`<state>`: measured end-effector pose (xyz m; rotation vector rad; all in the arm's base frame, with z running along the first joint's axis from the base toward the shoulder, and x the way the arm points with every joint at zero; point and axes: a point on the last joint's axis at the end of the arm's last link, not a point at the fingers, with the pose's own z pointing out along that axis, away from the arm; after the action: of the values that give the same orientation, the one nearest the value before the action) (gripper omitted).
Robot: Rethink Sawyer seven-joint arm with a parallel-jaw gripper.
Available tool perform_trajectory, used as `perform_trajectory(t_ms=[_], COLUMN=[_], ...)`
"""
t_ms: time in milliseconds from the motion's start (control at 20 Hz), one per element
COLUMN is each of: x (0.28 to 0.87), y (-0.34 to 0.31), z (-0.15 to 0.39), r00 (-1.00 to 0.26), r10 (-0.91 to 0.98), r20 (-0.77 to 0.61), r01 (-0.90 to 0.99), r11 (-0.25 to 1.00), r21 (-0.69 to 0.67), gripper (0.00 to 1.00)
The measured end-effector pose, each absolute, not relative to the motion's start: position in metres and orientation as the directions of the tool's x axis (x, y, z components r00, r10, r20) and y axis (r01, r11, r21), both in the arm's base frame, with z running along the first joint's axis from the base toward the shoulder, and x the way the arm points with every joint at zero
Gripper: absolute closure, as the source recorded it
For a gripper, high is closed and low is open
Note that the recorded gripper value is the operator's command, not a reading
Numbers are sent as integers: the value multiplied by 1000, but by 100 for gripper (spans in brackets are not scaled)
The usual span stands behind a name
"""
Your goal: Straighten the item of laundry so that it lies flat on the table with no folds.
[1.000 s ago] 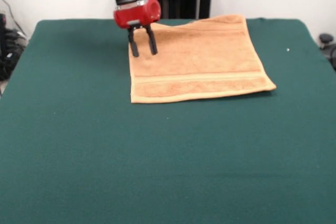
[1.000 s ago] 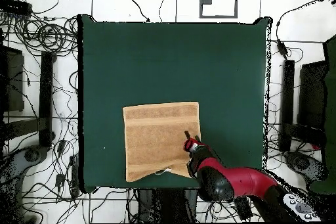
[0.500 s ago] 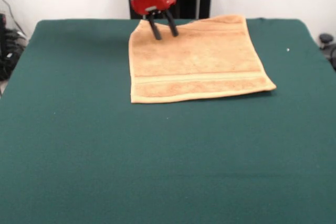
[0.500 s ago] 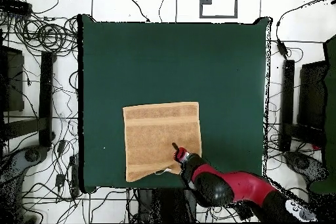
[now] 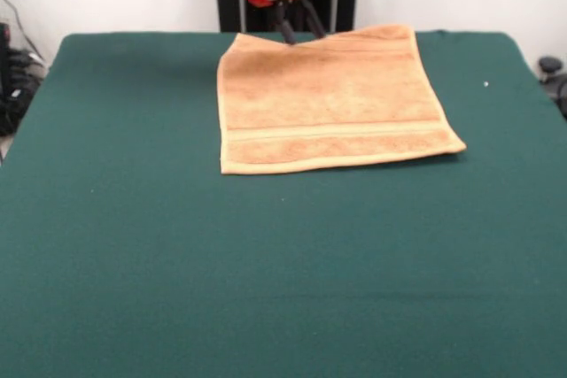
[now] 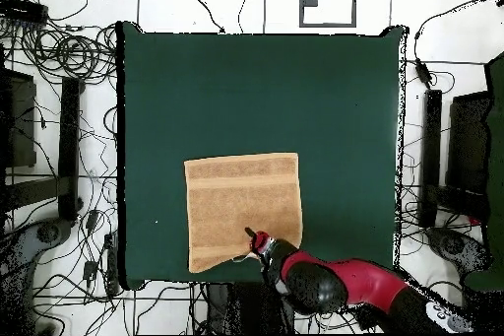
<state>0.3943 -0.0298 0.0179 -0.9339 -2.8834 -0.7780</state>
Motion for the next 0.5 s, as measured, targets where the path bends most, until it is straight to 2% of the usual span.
perform_trajectory(t_ms=[500], x=[334], y=[-20], z=[40], r00=[-799], r10=[476], r20=[367], r01=[599], r11=[679], r21=[425], gripper=[0])
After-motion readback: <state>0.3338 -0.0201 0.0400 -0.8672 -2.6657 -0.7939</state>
